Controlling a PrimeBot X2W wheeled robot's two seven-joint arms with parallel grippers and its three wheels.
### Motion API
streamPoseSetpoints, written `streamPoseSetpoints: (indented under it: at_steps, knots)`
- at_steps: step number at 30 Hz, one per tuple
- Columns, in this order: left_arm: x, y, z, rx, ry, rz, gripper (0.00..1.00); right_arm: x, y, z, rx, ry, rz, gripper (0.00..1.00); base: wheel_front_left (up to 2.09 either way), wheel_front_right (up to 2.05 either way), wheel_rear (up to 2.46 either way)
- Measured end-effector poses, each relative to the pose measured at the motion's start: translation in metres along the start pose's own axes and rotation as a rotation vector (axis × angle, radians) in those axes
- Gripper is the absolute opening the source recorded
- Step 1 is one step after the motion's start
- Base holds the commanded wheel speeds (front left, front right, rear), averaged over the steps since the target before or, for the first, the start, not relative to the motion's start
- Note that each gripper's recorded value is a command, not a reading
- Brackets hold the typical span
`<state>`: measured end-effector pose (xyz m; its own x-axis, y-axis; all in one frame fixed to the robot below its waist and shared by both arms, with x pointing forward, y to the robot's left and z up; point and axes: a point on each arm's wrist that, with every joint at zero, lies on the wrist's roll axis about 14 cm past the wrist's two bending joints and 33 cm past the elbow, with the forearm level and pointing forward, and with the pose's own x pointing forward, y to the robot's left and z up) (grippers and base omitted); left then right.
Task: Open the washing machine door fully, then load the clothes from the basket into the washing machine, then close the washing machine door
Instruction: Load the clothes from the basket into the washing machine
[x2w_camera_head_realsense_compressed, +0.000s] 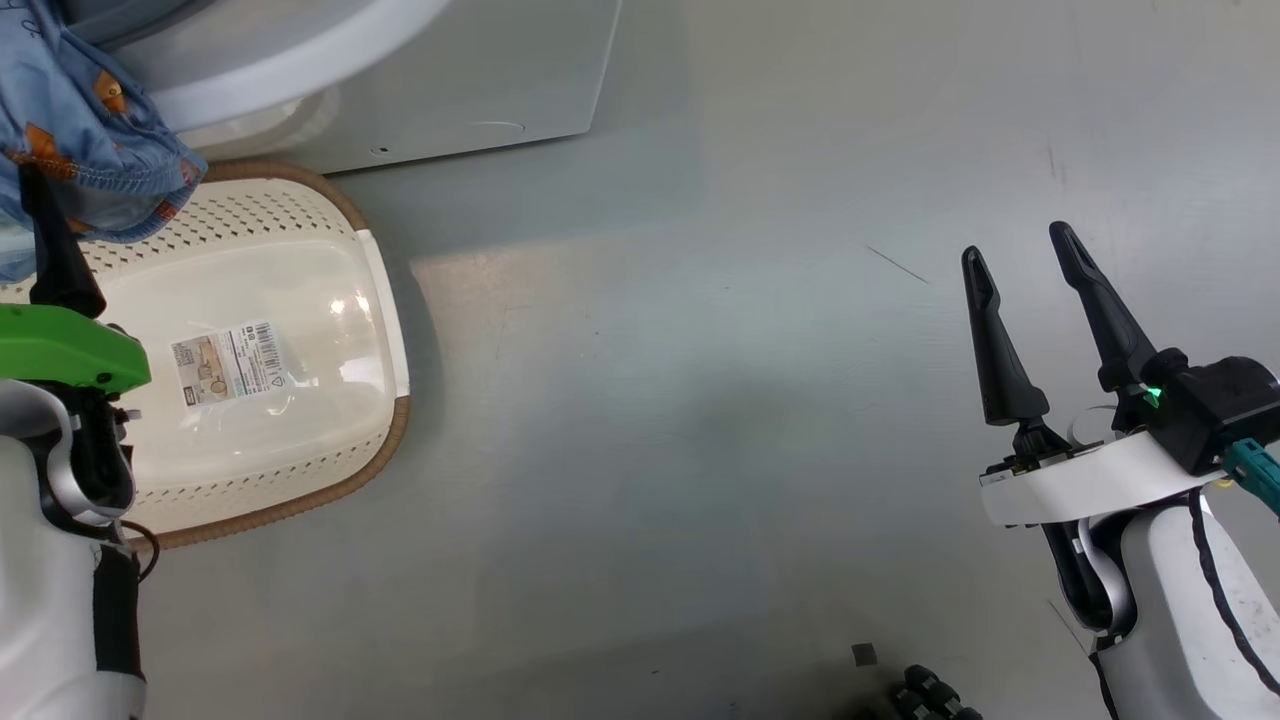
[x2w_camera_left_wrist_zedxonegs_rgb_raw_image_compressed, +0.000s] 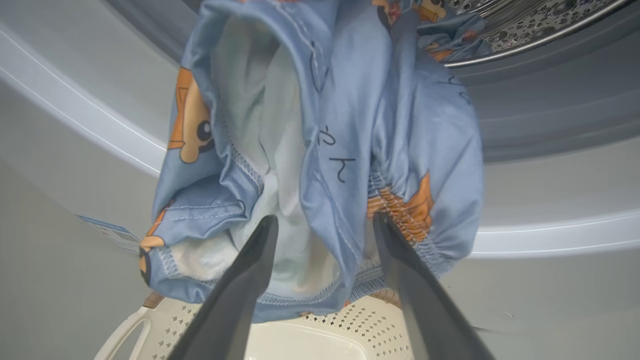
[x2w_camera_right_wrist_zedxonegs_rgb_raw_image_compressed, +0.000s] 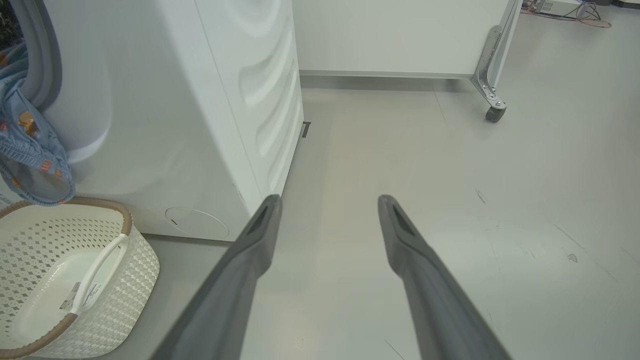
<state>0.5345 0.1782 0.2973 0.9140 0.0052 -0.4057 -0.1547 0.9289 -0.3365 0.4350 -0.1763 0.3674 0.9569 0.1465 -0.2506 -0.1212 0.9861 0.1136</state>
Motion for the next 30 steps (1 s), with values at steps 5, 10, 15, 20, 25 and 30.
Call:
streamPoseSetpoints:
  at_steps: [5, 10, 15, 20, 25, 30]
  knots:
    - [0.01, -0.005, -0.006, -0.005, 0.023, -0.02, 1.0, 0.002, -0.002, -0.003, -0.002, 0.006, -0.006, 1.0, 0.0, 0.0, 0.0]
    - [0.018, -0.011, -0.012, -0.007, 0.042, -0.037, 1.0, 0.004, -0.005, -0.004, -0.004, 0.008, -0.01, 1.0, 0.0, 0.0, 0.0]
    - [0.024, -0.008, -0.013, -0.018, 0.048, -0.031, 1.0, 0.004, -0.005, -0.006, -0.004, 0.015, -0.012, 1.0, 0.0, 0.0, 0.0]
    - [0.033, -0.01, -0.01, -0.026, 0.04, -0.034, 1.0, 0.004, -0.006, -0.009, -0.003, 0.022, -0.015, 1.0, 0.0, 0.0, 0.0]
    - [0.042, -0.006, -0.008, -0.017, 0.038, -0.031, 1.0, 0.006, -0.002, -0.011, -0.001, 0.026, -0.004, 1.0, 0.0, 0.0, 0.0]
    - [0.052, -0.01, -0.011, -0.022, 0.041, -0.036, 1.0, 0.007, -0.006, -0.012, -0.007, 0.028, -0.013, 1.0, 0.0, 0.0, 0.0]
